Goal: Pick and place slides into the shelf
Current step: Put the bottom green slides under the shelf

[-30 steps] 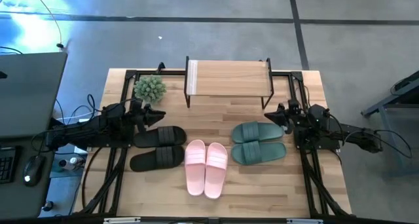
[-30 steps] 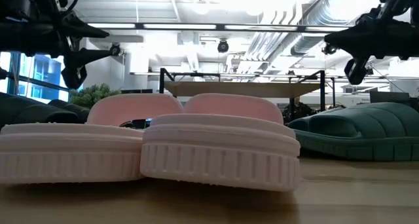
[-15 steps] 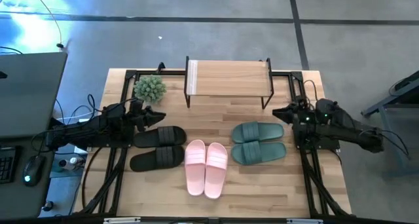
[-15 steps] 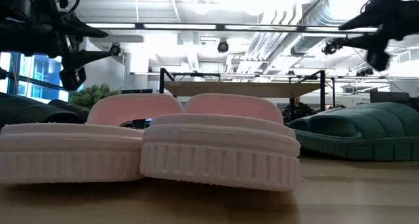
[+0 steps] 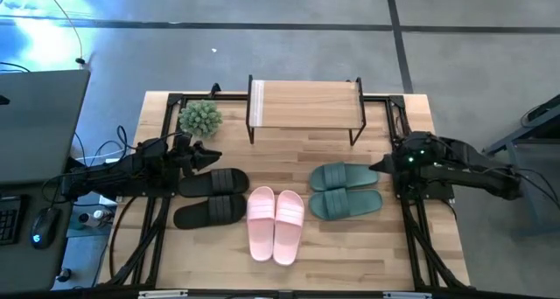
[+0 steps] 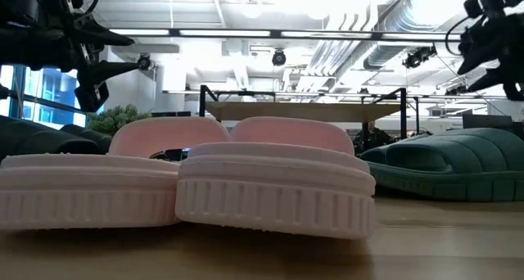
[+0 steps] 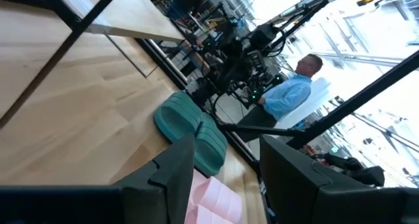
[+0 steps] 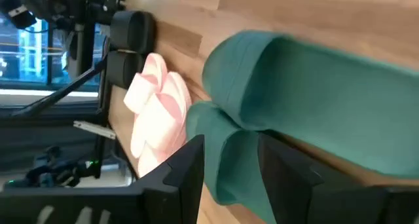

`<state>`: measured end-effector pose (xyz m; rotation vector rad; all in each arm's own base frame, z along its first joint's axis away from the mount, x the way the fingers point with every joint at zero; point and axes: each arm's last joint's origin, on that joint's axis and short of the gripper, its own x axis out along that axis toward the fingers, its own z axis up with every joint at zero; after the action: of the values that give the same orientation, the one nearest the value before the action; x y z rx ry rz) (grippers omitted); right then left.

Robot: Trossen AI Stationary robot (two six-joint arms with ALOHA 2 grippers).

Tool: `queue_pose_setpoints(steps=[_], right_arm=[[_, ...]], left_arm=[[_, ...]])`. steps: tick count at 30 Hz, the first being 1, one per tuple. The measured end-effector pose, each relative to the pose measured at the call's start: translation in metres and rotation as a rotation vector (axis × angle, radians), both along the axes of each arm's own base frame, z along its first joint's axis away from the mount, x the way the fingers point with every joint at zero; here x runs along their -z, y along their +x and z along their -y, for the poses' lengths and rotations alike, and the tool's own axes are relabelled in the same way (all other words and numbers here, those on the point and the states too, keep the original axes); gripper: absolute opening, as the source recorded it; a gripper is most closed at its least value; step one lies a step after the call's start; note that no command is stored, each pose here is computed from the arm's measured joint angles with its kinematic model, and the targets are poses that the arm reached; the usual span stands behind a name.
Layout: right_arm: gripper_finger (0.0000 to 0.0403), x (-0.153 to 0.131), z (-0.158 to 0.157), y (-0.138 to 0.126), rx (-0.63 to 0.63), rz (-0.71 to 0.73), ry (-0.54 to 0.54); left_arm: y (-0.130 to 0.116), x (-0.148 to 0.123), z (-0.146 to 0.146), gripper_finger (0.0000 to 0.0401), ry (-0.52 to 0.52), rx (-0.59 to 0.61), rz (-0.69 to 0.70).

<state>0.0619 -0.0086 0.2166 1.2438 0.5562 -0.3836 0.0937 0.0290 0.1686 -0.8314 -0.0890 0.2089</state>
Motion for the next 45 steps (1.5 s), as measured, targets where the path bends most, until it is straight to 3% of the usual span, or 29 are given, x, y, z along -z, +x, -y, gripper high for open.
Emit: queue_pose_setpoints(steps=[8, 13, 26, 31, 39, 43, 45], right_arm=[[0.0134, 0.001, 0.002, 0.009, 0.028, 0.085, 0.022], [0.0134, 0.005, 0.002, 0.011, 0.057, 0.037, 0.096], [0.0134, 0.010, 0.007, 0.019, 0.099, -0.049, 0.036], [0.0134, 0.008, 0.007, 0.020, 0.046, -0.039, -0.081], [0.0134, 0.009, 0.004, 0.020, -0.304, -0.011, -0.356], [0.0134, 0.011, 0.003, 0.019, -0.423, -0.028, -0.500], [0.0134, 0.009, 0.003, 0.020, -0.460, 0.004, -0.513]], left_arm=[[0.000, 0.000, 0.000, 0.0159, -0.004, -0.001, 0.001], [0.000, 0.000, 0.000, 0.0159, -0.004, -0.001, 0.000], [0.000, 0.000, 0.000, 0.0159, -0.005, -0.001, 0.000], [0.000, 0.000, 0.000, 0.0159, -0.005, -0.001, 0.000], [0.000, 0.000, 0.000, 0.0159, -0.005, -0.001, 0.000], [0.000, 0.000, 0.000, 0.0159, -0.005, -0.001, 0.000], [0.000, 0.000, 0.000, 0.0159, -0.005, -0.001, 0.000]])
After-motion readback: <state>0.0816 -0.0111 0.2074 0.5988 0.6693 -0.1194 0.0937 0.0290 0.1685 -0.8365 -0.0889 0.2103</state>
